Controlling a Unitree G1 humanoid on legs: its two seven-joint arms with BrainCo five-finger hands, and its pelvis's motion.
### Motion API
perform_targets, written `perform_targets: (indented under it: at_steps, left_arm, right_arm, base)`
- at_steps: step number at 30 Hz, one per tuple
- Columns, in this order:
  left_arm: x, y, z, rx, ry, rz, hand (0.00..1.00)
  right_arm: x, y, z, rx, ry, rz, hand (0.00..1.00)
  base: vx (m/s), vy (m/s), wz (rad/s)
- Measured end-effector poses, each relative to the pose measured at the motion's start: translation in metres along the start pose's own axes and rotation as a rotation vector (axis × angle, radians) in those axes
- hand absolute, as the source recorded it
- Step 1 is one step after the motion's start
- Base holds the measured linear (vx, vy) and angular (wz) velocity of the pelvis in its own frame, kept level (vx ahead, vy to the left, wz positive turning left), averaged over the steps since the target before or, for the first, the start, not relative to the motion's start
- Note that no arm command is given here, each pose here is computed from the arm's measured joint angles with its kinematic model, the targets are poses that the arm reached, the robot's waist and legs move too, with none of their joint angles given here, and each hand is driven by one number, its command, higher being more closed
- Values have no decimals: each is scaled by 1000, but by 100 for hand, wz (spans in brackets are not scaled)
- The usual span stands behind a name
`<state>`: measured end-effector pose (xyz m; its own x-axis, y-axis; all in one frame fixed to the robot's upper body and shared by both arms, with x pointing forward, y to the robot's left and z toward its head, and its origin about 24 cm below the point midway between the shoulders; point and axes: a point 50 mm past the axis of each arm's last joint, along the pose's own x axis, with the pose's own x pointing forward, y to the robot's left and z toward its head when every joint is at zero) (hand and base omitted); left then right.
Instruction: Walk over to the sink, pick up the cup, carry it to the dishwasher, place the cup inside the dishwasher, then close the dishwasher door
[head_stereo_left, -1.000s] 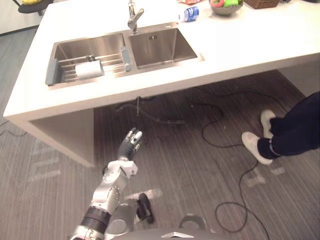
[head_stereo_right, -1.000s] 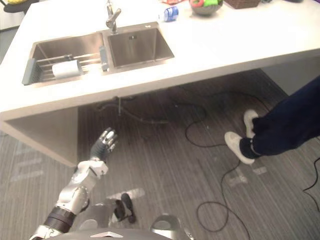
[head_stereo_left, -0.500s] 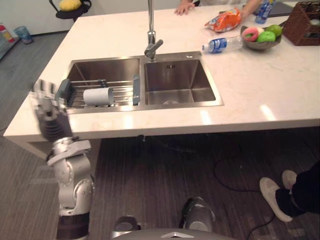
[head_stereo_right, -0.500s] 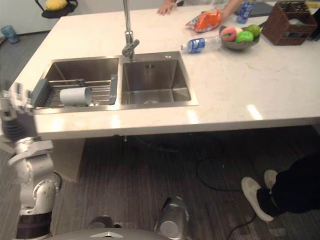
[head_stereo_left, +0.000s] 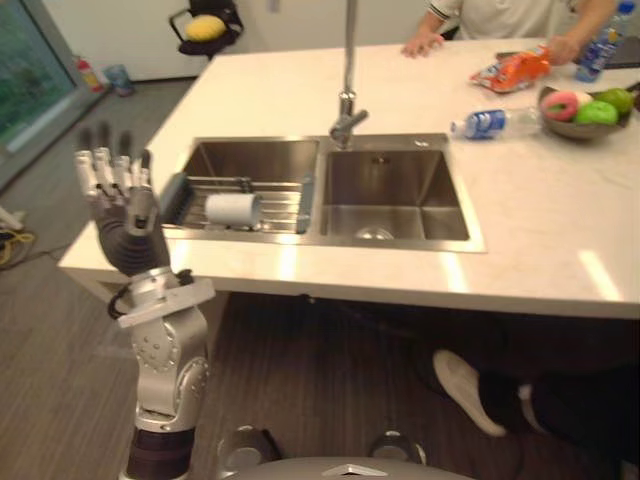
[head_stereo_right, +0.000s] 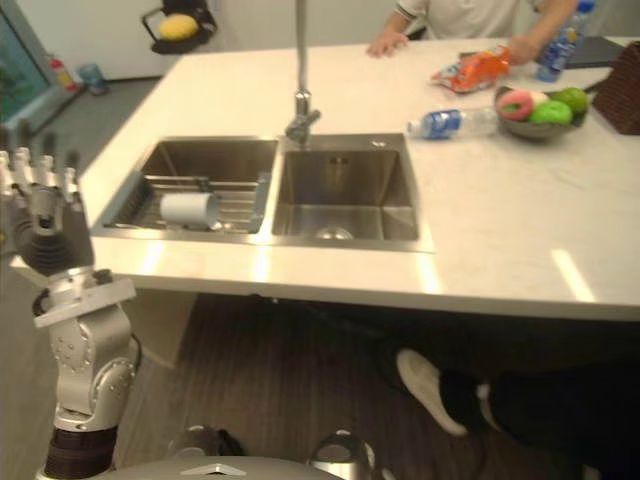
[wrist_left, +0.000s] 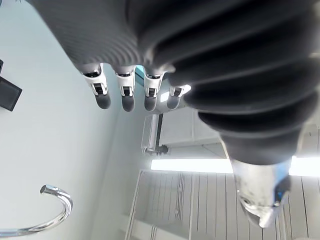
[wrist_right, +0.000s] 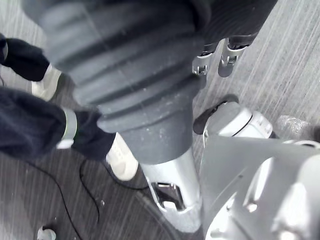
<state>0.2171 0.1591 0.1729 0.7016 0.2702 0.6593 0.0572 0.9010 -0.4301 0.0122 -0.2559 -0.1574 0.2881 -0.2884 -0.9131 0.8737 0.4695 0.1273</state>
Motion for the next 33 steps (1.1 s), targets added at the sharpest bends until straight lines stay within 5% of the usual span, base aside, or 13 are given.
perform_targets:
  at_steps: [3,9,18,33]
  left_arm:
    - [-1,1,-12,-19,56,-30,0]
    - [2,1,-31,-43,138,-70,0]
    - [-6,-37,-41,-79,266,-245,0]
    - [1,6,-39,167,250,32,0]
  right_arm:
    - [-1,-15,20,10,-45,-46,0]
    - [-4,-22,-10,24,50,-85,0]
    - [-10,-29,-39,71,114,-152,0]
    - [-7,-10,-50,-29,152,-205,0]
  base:
    - [151,329,-25]
    - [42,234,-19]
    - [79,92,-2]
    - [81,3,-32]
